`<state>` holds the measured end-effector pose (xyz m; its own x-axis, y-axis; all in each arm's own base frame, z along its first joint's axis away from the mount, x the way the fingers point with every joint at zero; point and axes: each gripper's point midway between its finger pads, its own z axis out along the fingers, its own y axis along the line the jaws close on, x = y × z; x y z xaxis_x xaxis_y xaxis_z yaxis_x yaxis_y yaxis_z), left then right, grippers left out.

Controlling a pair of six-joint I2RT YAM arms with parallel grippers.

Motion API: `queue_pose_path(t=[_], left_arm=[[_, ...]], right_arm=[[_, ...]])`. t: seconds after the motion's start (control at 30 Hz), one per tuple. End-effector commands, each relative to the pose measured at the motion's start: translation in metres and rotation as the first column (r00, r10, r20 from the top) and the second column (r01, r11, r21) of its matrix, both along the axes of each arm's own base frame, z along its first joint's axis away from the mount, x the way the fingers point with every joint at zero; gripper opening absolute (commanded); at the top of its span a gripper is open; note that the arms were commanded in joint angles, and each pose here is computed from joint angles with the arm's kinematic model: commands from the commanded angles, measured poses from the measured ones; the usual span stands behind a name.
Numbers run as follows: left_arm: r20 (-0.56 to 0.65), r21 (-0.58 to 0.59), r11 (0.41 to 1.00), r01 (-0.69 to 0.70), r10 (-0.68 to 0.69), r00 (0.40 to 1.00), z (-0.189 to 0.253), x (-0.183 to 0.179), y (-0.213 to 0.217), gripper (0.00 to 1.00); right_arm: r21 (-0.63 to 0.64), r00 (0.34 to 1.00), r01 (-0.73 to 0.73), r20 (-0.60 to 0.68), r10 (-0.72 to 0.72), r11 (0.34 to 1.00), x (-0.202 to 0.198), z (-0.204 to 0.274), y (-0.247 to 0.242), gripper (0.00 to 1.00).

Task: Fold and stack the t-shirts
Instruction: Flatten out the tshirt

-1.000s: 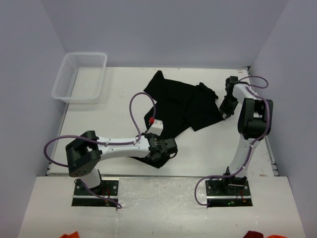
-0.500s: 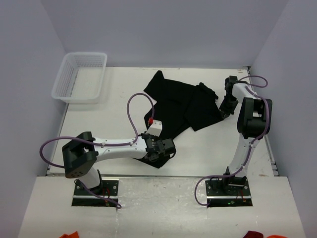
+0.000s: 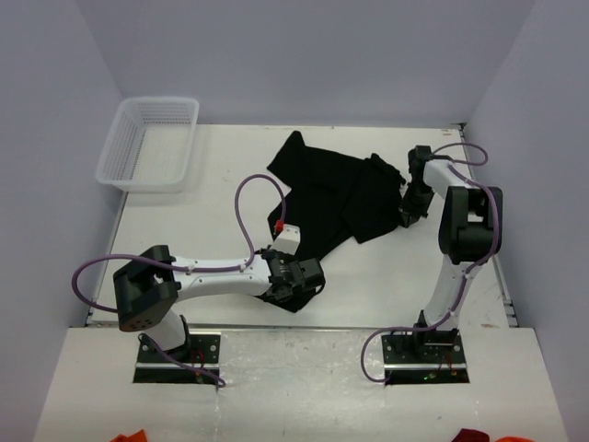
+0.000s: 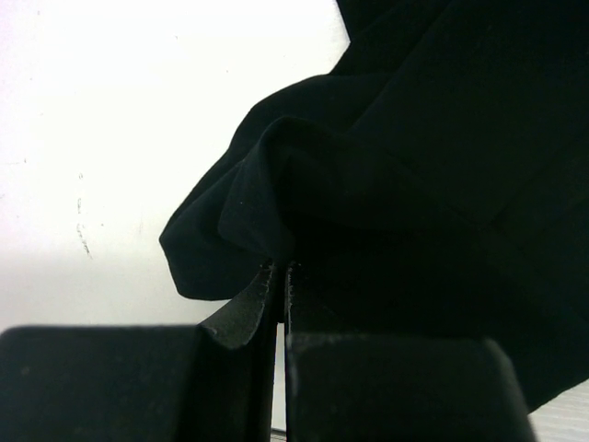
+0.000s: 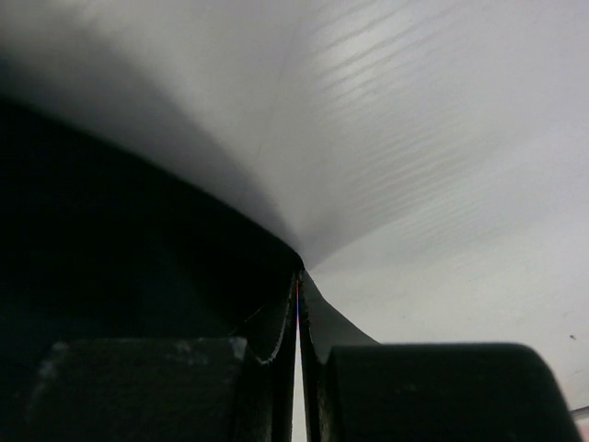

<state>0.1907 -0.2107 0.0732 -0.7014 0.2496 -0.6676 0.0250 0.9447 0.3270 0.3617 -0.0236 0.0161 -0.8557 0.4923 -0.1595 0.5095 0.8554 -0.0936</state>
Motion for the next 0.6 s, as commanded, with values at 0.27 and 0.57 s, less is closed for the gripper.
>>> queue_pose_path(t=[0.27,0.57], left_arm=[[0.023,-0.039,0.999,0.025,-0.024,0.999,0.008,-0.001,-0.008,0.00],[0.017,-0.037,0.999,0.033,-0.032,0.999,0.006,-0.001,-0.011,0.00]], right_arm=[[-0.032,0.975,-0.122,0.185,0.126,0.992,0.022,0.067,0.045,0.00],[0.026,0.942,-0.208,0.274,0.193,0.978,0.000,0.093,0.081,0.00]])
